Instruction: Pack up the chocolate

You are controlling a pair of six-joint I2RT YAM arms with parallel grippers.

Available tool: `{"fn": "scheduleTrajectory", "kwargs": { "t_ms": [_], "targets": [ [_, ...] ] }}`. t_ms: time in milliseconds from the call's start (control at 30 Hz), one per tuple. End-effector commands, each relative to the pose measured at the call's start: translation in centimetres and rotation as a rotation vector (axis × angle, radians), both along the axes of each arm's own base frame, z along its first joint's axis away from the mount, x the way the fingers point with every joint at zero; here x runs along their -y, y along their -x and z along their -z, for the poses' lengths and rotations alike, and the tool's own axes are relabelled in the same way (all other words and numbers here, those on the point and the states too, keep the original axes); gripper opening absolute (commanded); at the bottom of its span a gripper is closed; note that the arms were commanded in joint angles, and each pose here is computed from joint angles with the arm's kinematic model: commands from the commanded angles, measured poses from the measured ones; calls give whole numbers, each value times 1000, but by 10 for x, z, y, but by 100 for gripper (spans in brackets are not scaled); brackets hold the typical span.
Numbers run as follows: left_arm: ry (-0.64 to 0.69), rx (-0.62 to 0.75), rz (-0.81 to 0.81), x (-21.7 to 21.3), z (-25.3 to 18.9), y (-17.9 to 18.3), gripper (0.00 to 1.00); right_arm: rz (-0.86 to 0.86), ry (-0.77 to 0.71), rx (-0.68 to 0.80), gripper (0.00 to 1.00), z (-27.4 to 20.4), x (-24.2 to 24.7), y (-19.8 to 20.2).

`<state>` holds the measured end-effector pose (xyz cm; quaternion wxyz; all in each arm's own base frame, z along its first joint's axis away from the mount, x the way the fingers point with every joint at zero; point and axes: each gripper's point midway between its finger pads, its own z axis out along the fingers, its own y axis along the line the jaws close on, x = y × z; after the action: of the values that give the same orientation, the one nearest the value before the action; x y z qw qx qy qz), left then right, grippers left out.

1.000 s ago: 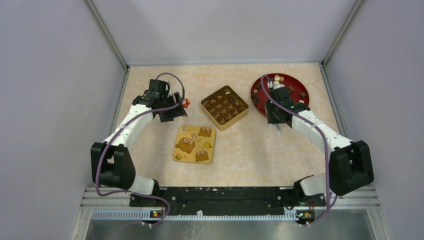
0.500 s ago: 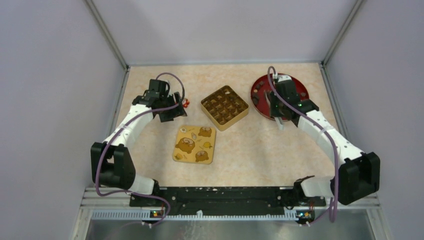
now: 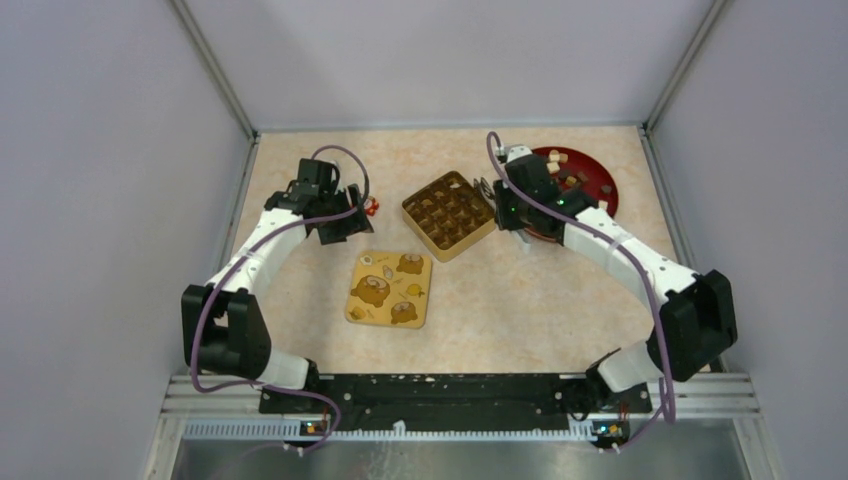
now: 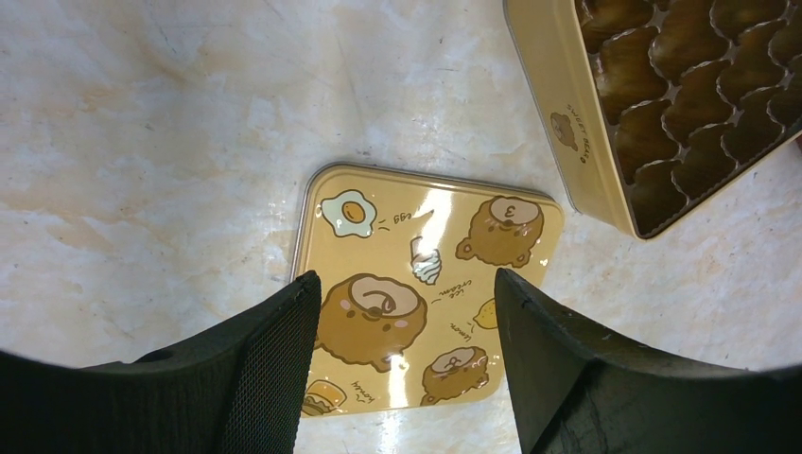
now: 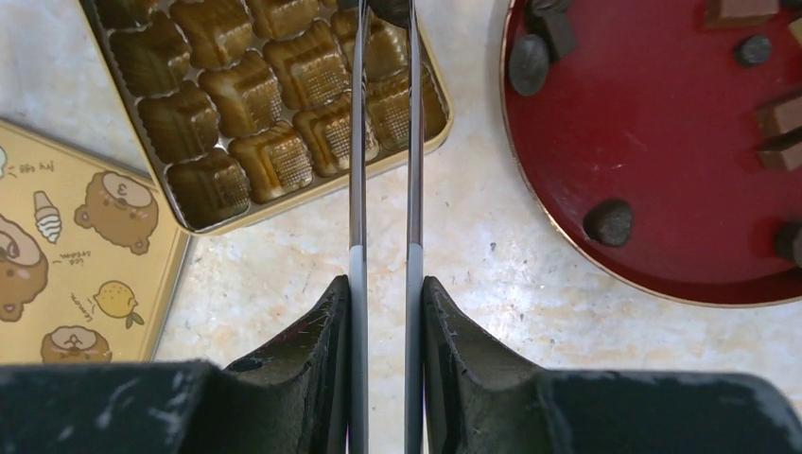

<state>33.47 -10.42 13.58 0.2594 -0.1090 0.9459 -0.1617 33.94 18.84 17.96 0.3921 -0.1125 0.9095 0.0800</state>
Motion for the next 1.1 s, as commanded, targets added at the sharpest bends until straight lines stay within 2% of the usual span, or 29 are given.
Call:
{"fn": "scheduleTrajectory", "kwargs": {
  "t_ms": [0,267,500,633,967,1067],
  "targets": [
    [-8,53,-13,-4,-13,-5,73,-28,-62,62,3,-21,-23,-15],
    [-7,49,-13,-4,-11,-5,73,-39,-55,34,12,-9,-26,-14],
    [-6,45,-12,-3,-10,-6,73,-39,-53,24,26,-5,-27,-12],
    [-7,45,-11,-3,-10,-6,73,-34,-53,26,30,-7,-26,-12],
    [-1,49,-9,-2,-12,-6,73,-28,-54,39,36,-13,-25,-13],
    [5,49,-5,-1,-12,-7,73,-21,-51,49,33,-16,-24,-14]
  ]
}}
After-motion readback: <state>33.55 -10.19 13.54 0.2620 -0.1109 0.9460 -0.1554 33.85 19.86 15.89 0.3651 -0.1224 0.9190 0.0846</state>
